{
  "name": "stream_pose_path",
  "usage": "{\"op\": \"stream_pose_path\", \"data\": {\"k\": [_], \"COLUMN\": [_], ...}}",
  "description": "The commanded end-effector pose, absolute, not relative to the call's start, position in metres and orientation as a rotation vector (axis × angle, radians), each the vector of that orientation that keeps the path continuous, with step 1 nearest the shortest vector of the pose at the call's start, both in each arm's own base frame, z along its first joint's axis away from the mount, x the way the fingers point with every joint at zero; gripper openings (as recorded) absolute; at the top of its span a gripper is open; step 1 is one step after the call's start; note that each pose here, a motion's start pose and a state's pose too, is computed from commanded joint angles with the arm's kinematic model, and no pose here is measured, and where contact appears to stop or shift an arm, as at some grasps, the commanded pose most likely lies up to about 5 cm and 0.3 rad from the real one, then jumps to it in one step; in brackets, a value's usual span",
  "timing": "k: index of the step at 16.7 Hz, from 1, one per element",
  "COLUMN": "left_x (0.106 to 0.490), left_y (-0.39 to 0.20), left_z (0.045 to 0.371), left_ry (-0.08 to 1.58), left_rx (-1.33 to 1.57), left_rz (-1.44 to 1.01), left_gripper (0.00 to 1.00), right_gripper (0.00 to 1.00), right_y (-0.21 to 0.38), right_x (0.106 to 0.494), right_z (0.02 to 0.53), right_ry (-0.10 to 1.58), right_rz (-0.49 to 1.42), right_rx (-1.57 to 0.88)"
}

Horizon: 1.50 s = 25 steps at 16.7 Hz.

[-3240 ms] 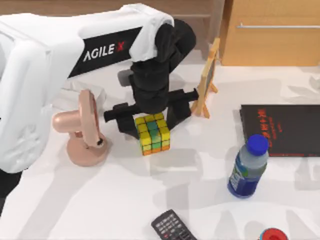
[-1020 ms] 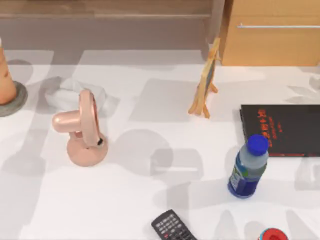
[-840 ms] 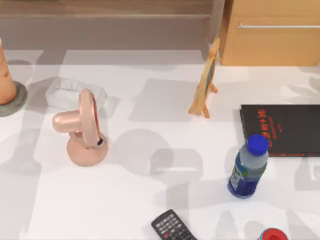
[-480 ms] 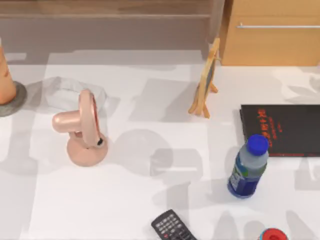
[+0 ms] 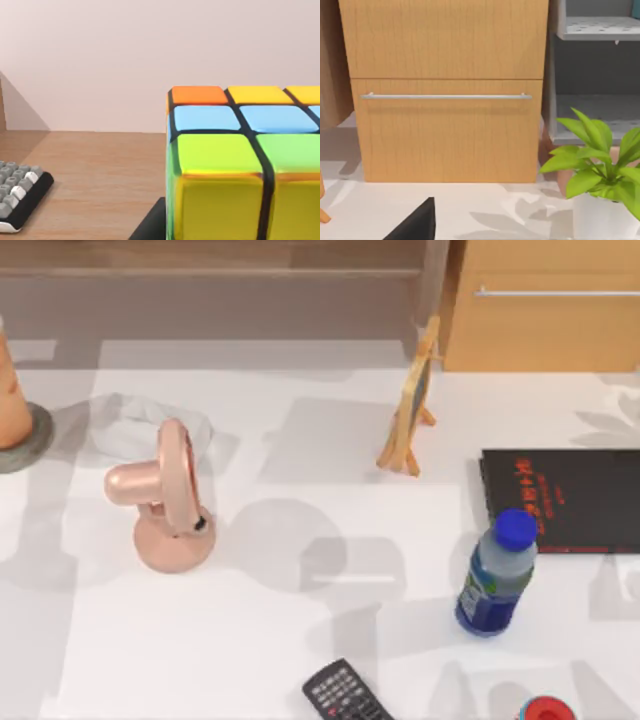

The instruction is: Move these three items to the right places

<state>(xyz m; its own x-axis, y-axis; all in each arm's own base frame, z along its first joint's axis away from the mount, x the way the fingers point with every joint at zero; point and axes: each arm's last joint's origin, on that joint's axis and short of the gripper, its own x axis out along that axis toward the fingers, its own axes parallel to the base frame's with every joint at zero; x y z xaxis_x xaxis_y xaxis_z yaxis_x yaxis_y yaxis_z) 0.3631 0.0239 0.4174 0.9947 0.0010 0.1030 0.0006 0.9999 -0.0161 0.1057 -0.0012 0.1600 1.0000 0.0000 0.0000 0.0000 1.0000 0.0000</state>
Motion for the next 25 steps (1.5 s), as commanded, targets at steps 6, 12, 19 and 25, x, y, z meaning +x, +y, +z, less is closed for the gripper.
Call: {"op": "stream_pose_path", "data": {"k": [6,12,19,25], "left_x": [0.413,0.459,0.460,0.460], "left_y": [0.034,0.029,0.029,0.029], "left_z": [0.443,0.395,0.394,0.394], "left_ry": [-0.214,-0.002,0.001,0.001], "left_rx": [-0.035,-0.001,0.000,0.000], "left_rz": [0.083,-0.018,-0.020,-0.020], "left_gripper": [0.00,0.00,0.23,0.68], "right_gripper": [1.00,1.00,1.00,1.00], "right_y": [-0.001,-0.001,-0.001,-0.001], "right_x": [0.106,0.106,0.106,0.106], "right_z": [0.160,0.160,0.160,0.160], "right_ry": [0.000,0.000,0.000,0.000], "right_rz": [0.000,0.000,0.000,0.000], "right_rx": [0.000,0.000,0.000,0.000]}}
